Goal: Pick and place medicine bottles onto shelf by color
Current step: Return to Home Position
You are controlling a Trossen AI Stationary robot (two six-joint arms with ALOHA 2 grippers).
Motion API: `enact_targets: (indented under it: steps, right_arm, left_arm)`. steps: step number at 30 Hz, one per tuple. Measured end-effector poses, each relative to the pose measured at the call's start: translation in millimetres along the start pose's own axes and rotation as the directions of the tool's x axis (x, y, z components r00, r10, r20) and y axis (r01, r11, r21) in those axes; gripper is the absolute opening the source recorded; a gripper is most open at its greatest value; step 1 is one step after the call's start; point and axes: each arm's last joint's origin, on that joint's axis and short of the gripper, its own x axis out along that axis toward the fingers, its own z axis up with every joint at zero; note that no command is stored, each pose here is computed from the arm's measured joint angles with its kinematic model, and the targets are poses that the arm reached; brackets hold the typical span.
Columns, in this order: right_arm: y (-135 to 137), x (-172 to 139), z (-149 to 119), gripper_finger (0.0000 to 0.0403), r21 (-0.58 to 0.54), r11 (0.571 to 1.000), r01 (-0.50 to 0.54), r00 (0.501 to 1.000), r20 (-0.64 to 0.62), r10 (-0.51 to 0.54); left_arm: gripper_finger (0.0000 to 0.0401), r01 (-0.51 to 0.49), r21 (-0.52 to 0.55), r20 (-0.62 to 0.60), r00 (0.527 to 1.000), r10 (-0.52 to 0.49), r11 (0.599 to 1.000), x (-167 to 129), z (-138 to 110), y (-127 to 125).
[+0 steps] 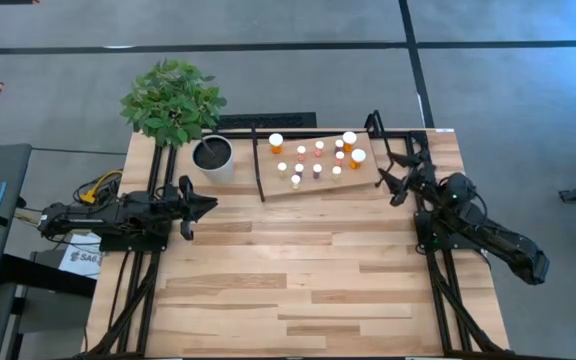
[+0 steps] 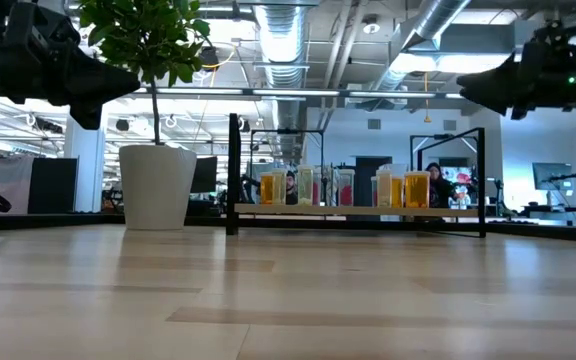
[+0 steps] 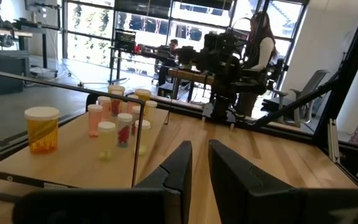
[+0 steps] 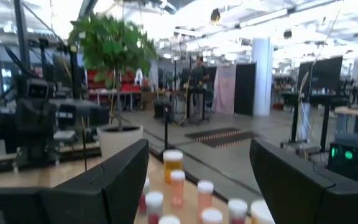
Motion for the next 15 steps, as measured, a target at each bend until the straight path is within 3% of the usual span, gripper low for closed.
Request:
enact_targets:
  steps: [11,15]
  right_arm:
    - [0,-2,-18,0.0301,0.015,1.0,0.005,0.982,-0.19,-0.002]
    - [0,-2,-20,0.0301,0.019,1.0,0.006,0.979,-0.206,-0.002]
  left_arm:
    - [0.0043,0.0,0.0,0.0,1.0,0.0,1.0,0,0,0]
    - [0.0043,0.0,-0.001,0.0,1.0,0.0,1.0,0,0,0]
